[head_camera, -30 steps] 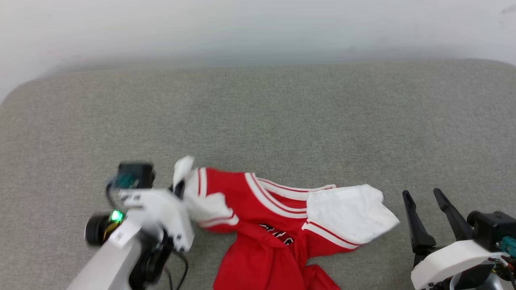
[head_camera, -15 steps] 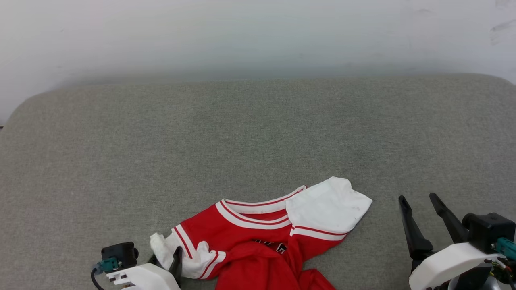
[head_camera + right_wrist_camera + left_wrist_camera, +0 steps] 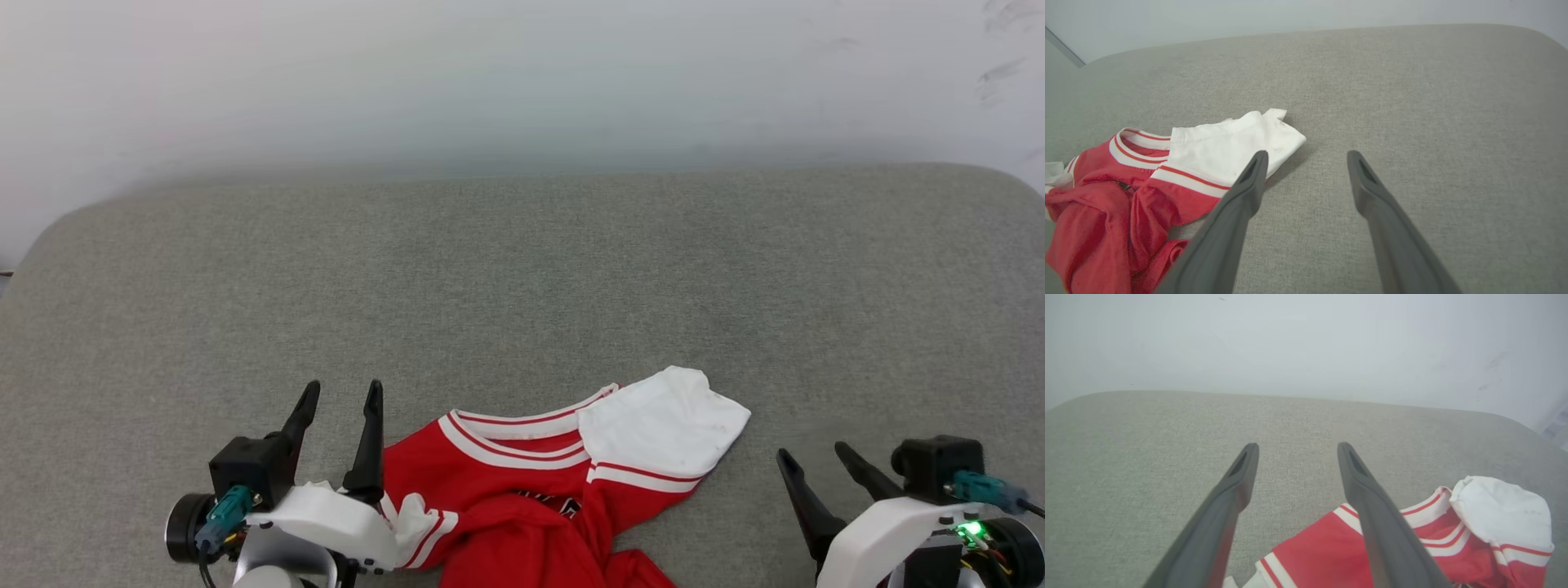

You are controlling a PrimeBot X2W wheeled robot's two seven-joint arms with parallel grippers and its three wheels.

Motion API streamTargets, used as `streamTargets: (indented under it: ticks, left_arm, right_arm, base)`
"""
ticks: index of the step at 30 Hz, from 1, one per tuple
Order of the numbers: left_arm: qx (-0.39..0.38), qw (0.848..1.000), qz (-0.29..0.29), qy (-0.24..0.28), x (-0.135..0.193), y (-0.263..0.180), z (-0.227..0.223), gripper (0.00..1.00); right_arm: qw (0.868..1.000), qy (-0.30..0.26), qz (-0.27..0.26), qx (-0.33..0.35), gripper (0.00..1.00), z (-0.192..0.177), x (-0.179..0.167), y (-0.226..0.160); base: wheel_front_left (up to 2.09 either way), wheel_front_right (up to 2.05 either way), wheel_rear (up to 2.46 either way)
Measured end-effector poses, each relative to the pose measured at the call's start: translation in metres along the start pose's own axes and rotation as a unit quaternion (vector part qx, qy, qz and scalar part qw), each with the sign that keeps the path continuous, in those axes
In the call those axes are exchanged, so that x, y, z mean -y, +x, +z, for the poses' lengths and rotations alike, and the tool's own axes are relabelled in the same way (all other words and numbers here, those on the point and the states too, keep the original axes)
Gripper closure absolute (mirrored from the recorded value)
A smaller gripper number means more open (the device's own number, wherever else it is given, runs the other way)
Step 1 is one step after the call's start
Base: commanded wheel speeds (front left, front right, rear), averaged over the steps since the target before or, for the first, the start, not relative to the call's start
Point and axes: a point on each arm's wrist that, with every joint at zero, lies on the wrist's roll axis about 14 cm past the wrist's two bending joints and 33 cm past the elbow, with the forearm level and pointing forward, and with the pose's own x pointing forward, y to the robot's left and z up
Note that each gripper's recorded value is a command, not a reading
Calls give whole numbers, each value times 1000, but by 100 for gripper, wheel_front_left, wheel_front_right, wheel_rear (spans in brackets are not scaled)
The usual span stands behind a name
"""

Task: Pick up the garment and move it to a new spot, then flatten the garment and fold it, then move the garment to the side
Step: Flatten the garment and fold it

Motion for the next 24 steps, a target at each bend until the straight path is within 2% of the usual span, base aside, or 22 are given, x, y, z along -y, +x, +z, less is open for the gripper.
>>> streamTargets:
  ticks: [5, 9, 17, 24]
  left_arm:
    - [64, 998, -12, 12, 13, 2, 35, 0]
    - [80, 997, -13, 12, 17, -3, 42, 0]
    - [91, 996, 6, -1, 11, -11, 45, 0]
    - [83, 996, 17, -11, 6, -10, 37, 0]
  right_arm:
    - [998, -18, 36, -56, 0, -9, -14, 14]
    - [990, -34, 87, -103, 0, -16, -43, 28]
    - [961, -97, 192, -175, 0, -24, -105, 56]
    - [934, -148, 239, -221, 0, -38, -135, 78]
  base:
    - [0, 0, 0]
    - [0, 0, 0]
    - [0, 0, 0]
    - [0, 0, 0]
